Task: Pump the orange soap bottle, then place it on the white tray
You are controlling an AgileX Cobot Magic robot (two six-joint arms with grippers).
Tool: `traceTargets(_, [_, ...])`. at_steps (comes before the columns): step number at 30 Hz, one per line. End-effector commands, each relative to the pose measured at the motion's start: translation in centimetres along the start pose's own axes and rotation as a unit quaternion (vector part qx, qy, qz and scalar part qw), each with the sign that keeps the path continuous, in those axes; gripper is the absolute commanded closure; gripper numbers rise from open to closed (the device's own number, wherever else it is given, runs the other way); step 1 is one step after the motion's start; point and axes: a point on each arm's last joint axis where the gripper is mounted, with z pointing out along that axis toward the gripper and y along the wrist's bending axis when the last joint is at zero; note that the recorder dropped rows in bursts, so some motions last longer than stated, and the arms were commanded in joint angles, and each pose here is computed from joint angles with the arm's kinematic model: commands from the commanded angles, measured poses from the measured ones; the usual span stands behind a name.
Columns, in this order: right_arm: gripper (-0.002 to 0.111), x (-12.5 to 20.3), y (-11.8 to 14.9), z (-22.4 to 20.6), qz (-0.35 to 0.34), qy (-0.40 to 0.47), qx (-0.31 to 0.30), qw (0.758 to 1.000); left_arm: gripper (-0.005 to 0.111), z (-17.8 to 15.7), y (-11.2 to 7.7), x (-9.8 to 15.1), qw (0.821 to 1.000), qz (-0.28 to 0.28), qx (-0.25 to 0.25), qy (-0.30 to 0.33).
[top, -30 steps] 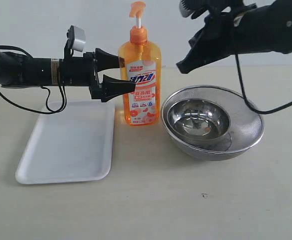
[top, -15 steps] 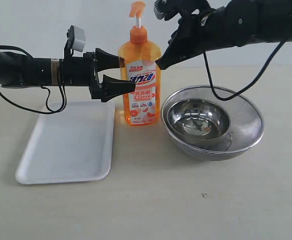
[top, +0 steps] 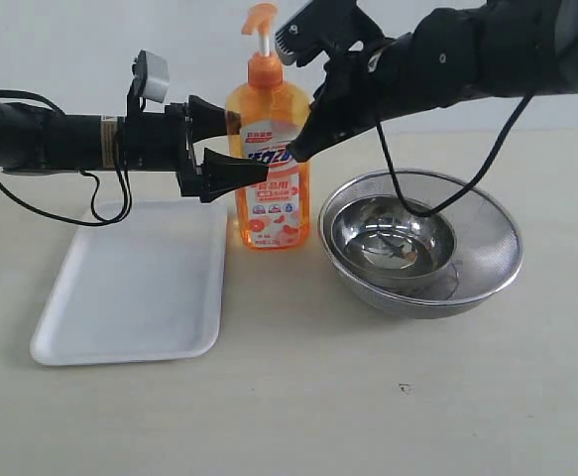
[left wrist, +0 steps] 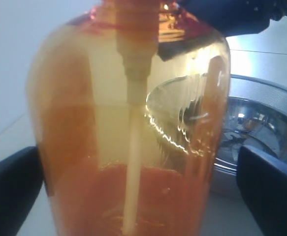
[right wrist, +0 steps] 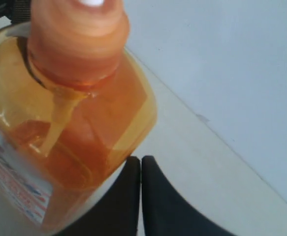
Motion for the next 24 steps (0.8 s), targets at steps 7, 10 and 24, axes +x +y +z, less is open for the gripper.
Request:
traceTargets(7, [0.108,-0.2,0.2,0.2,-0.003,-0.006,0.0,1.0,-0.002,0.8,-0.4,-0.8,1.0,-0.005,0.005,-0.017])
traceTargets(10, [0.108,-0.2,0.2,0.2,-0.003,-0.006,0.0,1.0,-0.002,1.6,-0.7,-0.9,1.0,0.0,0.007,-0.016])
traceTargets(24, [0.108,-0.7,1.3,0.2,-0.014,-0.01,-0.011,1.0,-0.002,2.5,-1.3,-1.2,1.0,0.002,0.013,-0.027])
